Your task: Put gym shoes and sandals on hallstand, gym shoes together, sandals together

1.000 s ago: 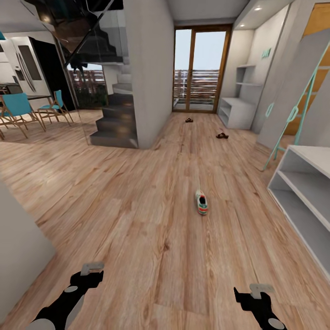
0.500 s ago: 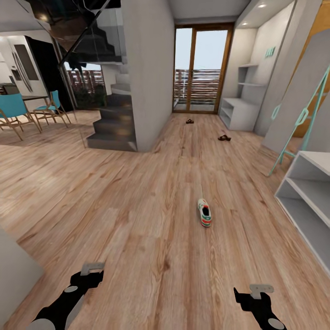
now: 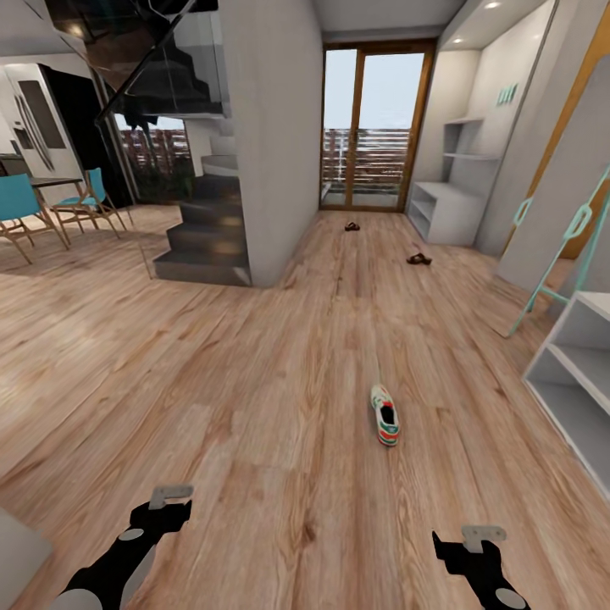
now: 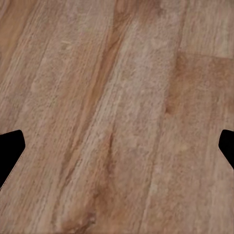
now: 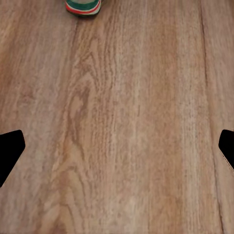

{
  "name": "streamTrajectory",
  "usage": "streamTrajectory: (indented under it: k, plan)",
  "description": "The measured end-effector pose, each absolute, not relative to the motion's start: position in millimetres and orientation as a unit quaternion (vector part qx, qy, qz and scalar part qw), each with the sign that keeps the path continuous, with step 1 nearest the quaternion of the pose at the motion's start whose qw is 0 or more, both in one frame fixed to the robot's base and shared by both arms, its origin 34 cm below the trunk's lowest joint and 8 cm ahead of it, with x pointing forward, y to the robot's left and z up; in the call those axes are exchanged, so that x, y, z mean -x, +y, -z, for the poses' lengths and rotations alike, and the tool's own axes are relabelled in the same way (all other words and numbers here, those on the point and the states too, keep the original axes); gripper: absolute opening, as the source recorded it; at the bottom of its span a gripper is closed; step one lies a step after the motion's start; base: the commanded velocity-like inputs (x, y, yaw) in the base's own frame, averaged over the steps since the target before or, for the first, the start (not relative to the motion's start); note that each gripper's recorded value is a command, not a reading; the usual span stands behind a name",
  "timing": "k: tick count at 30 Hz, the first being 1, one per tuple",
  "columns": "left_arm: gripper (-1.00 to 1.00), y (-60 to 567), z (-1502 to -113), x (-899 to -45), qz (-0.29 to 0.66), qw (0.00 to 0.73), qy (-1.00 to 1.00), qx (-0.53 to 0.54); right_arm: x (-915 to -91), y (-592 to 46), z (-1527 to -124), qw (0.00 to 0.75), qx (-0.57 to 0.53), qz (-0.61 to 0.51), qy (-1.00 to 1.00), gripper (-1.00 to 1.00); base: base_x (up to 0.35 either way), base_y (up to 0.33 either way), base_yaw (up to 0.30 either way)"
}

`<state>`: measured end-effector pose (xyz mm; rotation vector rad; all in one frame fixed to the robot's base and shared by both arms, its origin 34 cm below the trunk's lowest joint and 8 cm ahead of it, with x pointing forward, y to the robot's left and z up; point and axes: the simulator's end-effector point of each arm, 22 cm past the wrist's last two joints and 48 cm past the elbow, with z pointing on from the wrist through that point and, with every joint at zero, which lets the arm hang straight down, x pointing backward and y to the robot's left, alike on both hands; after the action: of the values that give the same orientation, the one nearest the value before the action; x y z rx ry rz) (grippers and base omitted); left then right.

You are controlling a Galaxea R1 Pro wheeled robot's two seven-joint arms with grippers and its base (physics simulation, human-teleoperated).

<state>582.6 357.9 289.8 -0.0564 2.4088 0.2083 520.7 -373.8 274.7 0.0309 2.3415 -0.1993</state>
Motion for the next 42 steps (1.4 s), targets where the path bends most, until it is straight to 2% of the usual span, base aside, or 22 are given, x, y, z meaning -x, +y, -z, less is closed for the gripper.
streamTrajectory:
  k: [14,42]
  plan:
    - [1.0,358.4,-289.9,-582.7,-0.08,0.354,0.932,0.022,-520.2,-373.7,-274.4,0.385,-0.012,0.078,0.919,1.0,0.34,0.039,0.0]
    - [1.0,358.3,-290.1,-583.0,-0.079,0.355,0.931,0.021,-510.9,-374.8,-267.1,0.374,-0.014,0.079,0.924,1.0,0.302,0.179,0.0]
